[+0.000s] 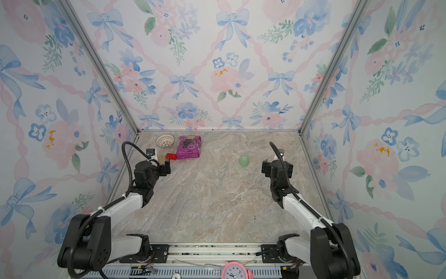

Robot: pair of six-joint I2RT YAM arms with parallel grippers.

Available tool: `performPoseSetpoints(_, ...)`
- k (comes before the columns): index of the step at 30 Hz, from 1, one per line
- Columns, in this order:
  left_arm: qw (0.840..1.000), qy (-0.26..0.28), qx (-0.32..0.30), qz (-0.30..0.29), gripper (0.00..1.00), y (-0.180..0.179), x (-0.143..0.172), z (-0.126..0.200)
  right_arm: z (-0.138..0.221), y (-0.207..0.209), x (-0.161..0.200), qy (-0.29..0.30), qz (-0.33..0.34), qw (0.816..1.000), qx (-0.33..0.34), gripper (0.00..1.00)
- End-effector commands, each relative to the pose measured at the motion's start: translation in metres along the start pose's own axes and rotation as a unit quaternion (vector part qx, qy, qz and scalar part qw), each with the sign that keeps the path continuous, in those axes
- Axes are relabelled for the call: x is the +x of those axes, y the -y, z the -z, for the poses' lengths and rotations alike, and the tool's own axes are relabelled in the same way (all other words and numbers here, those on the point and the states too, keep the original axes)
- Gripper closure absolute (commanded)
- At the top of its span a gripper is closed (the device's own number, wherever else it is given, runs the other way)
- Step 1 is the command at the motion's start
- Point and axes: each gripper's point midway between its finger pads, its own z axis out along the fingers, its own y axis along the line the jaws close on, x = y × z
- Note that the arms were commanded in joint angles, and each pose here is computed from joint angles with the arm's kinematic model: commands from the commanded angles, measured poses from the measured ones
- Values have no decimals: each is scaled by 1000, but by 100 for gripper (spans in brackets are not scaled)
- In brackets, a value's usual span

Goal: Assemble the baby bottles
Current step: Pick up the baby bottle from the center of the board.

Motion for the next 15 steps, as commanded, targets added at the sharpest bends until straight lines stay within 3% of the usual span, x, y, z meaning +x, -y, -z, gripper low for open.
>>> performPoseSetpoints(1, 990, -76, 36, 114, 5, 21, -17, 54, 46, 6, 43, -139, -4, 990, -24, 4)
performPoseSetpoints(4, 982, -122, 34, 139, 2, 20, -19, 72, 61, -11, 49, -166, -15, 982, -85, 4)
performPoseSetpoints(6, 974, -168, 29, 149, 2, 13, -5, 70, 65, -21, 53, -188, -14, 976, -107, 4)
performPoseSetpoints(9, 965, -216, 7, 151, 2, -1, 13, 52, 67, -39, 58, -211, 8, 968, -135, 4)
performPoseSetpoints(15, 943, -316, -45, 92, 2, -29, 40, -6, 77, -74, 51, -220, 41, 959, -176, 4)
